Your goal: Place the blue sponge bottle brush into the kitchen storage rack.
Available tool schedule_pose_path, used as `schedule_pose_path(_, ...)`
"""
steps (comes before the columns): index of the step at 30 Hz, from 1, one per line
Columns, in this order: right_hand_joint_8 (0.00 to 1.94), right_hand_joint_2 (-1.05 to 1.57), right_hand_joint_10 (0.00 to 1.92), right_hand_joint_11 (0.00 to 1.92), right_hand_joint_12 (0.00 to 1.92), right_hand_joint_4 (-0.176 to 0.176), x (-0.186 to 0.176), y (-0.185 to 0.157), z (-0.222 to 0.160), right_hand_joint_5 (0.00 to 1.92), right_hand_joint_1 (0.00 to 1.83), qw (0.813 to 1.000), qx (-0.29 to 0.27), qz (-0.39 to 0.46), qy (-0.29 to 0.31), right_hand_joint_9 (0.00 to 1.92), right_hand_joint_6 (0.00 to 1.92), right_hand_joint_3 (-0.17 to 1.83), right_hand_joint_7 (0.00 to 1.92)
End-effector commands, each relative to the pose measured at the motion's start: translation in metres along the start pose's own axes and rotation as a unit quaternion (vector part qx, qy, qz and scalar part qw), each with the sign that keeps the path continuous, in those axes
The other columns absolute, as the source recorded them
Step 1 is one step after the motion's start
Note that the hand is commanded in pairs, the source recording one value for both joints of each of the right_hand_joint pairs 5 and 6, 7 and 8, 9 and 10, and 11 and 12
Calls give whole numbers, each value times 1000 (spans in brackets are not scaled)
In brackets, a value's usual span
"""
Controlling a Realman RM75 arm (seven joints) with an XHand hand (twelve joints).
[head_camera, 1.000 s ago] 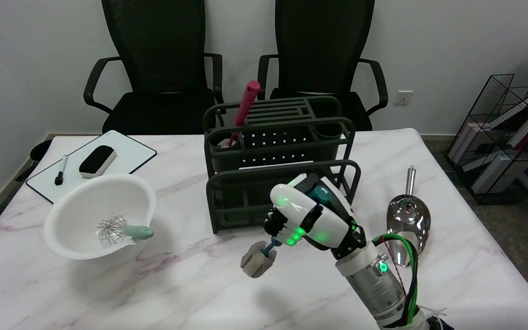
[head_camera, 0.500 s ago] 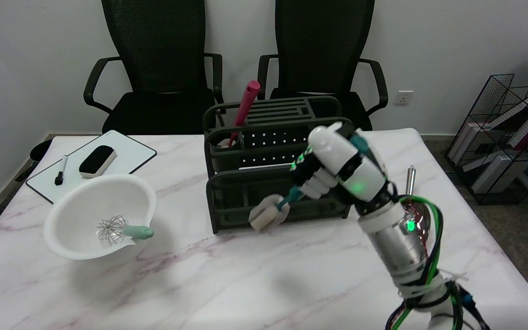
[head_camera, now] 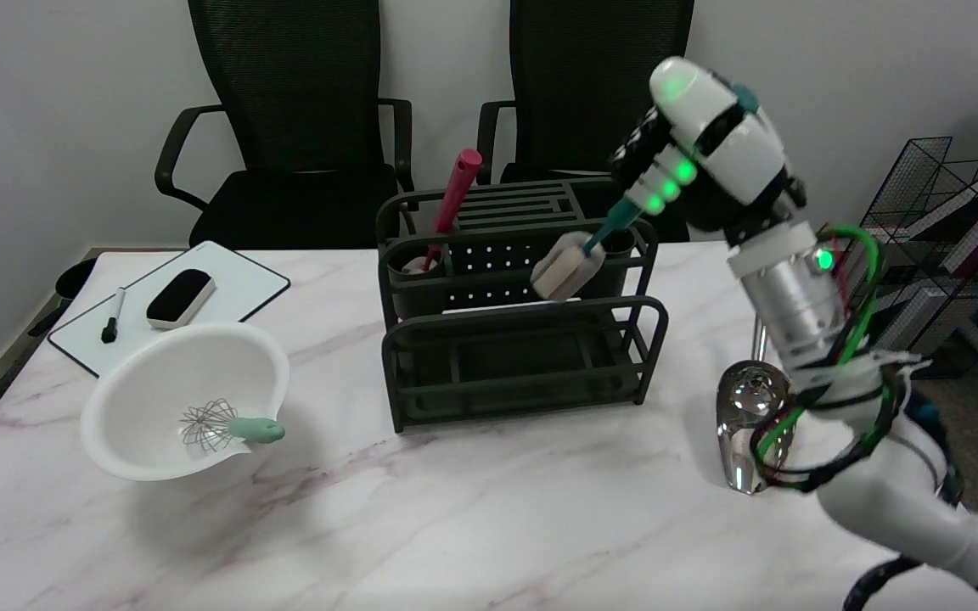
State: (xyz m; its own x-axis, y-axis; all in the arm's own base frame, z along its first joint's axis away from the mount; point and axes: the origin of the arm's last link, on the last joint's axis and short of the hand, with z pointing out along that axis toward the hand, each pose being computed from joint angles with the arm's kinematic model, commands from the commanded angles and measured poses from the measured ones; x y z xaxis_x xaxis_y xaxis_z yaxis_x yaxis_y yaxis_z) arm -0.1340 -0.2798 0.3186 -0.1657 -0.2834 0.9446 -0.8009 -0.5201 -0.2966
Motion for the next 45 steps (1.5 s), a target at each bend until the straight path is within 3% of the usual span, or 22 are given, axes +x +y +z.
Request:
schedule_pose_path(1,1920,1571,1920,1920,1920,0,86,-77,89,1920,1009,993,-17,-88,72,1920,1920,453,1920)
schedule_pose_path(7,1920,1571,1920,1920,1920,0,111,-80,125,1920,1003,991,-11,-94,94,1920,1920,392,1920)
schedule_pose_path(16,1920,1571,1920,1920,1920,0,132,-67,133,1920,999,988,-33,-95,118,1920,1920,398,1920)
schedule_pose_path(22,1920,1571,1920,1920,1920,0,129,-42,131,1920,999,988,-66,-82,112,1920,1920,402,1920)
schedule_pose_path(23,1920,1571,1920,1920,1920,0,78,-47,144,1920,999,998,-51,-18,40,1920,1920,403,1920)
schedule_pose_path(25,1920,1571,1920,1920,1920,0,131,-31,126,1920,999,987,-82,-82,116,1920,1920,406,1920)
schedule_pose_path(30,1920,1571,1920,1920,1920,0,130,-25,118,1920,1000,986,-93,-80,115,1920,1920,408,1920)
schedule_pose_path(31,1920,1571,1920,1920,1920,0,76,-32,133,1920,1000,996,-76,-12,40,1920,1920,409,1920)
schedule_pose_path(32,1920,1571,1920,1920,1920,0,114,-25,123,1920,1001,990,-92,-60,93,1920,1920,408,1920)
schedule_pose_path(33,1920,1571,1920,1920,1920,0,129,-21,117,1920,1002,985,-103,-79,114,1920,1920,408,1920)
schedule_pose_path(45,1920,1571,1920,1920,1920,0,119,0,115,1920,1009,983,-139,-53,105,1920,1920,409,1920)
